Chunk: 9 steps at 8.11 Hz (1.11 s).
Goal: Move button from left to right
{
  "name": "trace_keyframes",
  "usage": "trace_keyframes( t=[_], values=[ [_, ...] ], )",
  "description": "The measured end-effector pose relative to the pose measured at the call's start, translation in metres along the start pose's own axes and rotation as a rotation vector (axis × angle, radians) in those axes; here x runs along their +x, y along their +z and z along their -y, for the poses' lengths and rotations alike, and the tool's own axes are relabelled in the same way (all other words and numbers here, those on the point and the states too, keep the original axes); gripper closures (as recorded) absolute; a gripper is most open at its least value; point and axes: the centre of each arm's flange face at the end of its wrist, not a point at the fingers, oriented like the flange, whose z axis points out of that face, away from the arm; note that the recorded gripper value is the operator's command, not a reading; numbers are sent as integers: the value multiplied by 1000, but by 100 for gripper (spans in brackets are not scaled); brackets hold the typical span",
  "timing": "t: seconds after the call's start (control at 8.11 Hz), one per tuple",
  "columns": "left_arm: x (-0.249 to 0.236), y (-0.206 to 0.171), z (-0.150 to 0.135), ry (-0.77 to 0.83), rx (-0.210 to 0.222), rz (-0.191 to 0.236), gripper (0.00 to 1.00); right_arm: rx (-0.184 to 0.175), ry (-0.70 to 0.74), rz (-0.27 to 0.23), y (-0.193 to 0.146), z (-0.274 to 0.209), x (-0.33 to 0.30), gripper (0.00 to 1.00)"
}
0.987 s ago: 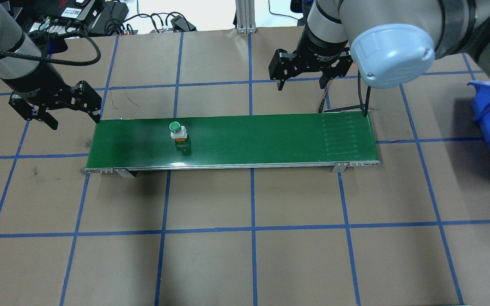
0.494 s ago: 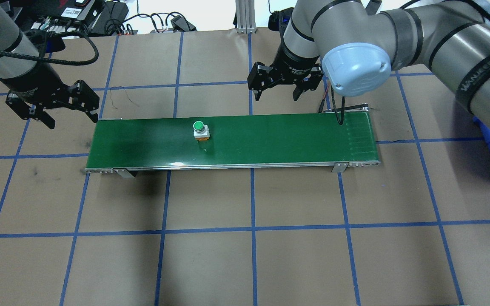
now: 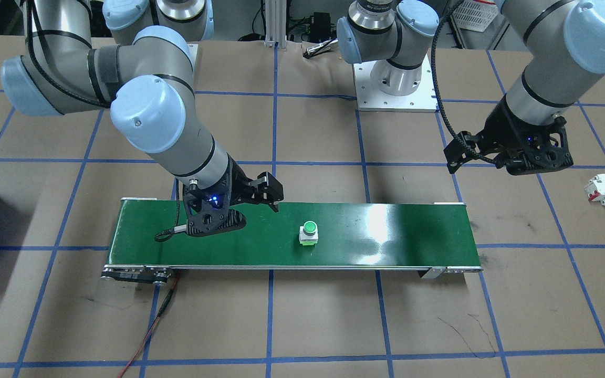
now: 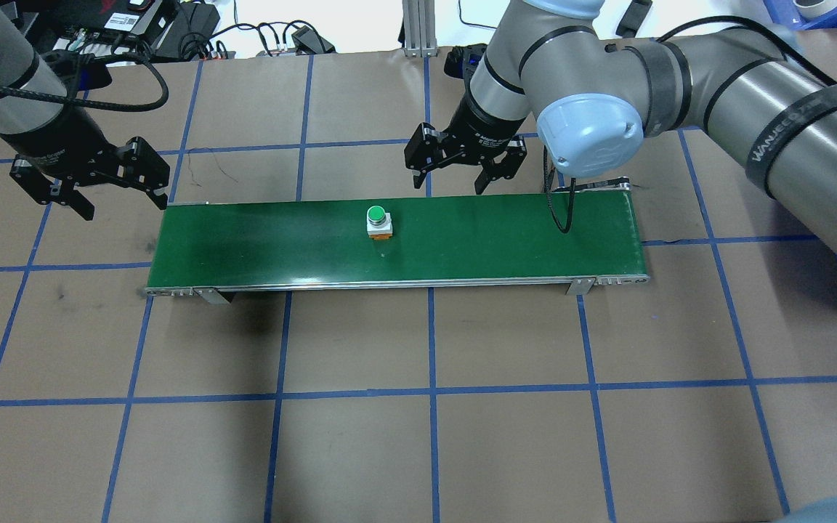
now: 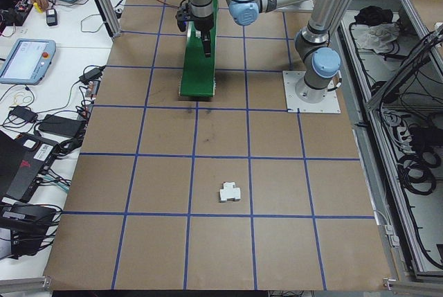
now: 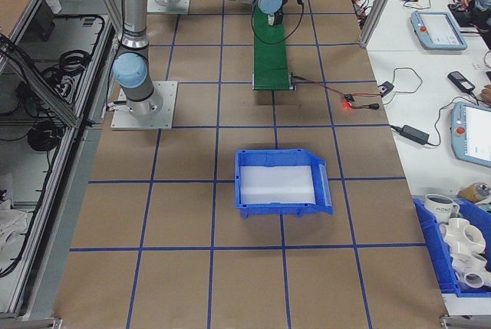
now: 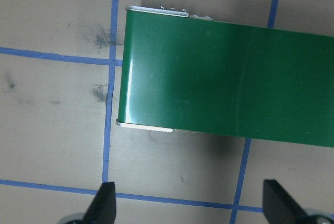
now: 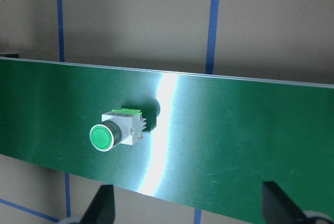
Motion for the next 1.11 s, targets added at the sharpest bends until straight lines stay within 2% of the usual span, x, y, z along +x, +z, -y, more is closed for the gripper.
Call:
trace_keyframes(
  t=[0.25,0.74,0.86,1.11],
  values=[
    [0,1,1,0,-2,0,0,-31,15,16,20,4,5,0],
    [0,3,2,0,-5,0,0,-81,89,-4,55,13,18,0],
    [0,3,2,0,-5,0,0,-86,101,-48,63,16,25,20],
    [0,3,2,0,-5,0,0,-91,108,-147,74,18,40,79]
  ],
)
